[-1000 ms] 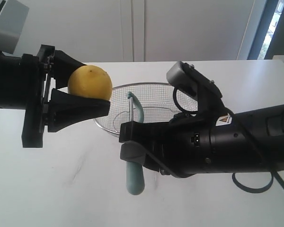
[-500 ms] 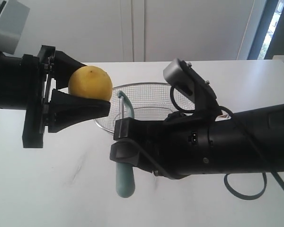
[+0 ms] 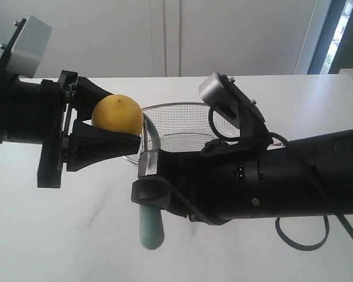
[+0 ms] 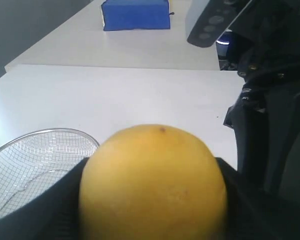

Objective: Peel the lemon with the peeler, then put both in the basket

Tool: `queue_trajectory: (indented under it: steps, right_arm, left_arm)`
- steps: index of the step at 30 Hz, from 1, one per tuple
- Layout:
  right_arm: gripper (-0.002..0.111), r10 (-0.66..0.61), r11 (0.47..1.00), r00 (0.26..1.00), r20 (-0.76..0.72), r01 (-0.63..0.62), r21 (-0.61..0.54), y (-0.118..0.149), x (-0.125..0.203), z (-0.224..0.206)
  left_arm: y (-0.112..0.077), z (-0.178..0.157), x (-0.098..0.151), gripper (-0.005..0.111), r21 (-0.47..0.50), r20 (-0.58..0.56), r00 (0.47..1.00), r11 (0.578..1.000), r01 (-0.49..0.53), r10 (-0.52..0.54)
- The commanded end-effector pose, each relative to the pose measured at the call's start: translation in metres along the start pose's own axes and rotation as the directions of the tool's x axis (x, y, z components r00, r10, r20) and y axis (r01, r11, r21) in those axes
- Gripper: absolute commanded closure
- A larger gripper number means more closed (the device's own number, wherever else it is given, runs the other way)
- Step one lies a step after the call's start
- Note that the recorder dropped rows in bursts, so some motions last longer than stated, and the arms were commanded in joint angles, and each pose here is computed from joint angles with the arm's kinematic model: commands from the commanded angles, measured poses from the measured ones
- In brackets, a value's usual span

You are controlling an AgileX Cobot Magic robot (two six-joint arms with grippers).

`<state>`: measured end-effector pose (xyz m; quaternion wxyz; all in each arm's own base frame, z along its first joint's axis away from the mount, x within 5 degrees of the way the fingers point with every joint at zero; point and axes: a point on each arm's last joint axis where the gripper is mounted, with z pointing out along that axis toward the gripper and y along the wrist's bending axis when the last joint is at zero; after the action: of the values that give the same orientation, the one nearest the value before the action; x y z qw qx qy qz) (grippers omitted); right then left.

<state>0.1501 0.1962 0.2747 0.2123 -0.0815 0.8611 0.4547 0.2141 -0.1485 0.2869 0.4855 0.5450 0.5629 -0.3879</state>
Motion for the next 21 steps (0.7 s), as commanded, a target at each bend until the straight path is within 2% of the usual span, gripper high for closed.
queue_trajectory:
  steps: [1, 13, 21]
  right_arm:
    - [0.108, -0.037, 0.999, 0.999, 0.007, 0.037, 0.001, 0.0, -0.001, 0.0]
    - [0.108, -0.075, 0.997, 0.99, 0.122, 0.076, -0.004, 0.008, -0.008, -0.017]
    - [0.108, -0.123, 0.989, 0.978, 0.167, 0.135, -0.063, 0.021, -0.005, -0.04]
  left_arm:
    - [-0.002, 0.0, -0.004, 0.107, 0.01, 0.03, 0.987, 0.987, -0.159, 0.159]
    - [0.0, 0.0, -0.004, 0.107, -0.005, 0.018, 0.987, 0.987, -0.159, 0.159]
    - [0.0, 0.0, -0.003, 0.107, -0.007, 0.016, 0.987, 0.987, -0.159, 0.159]
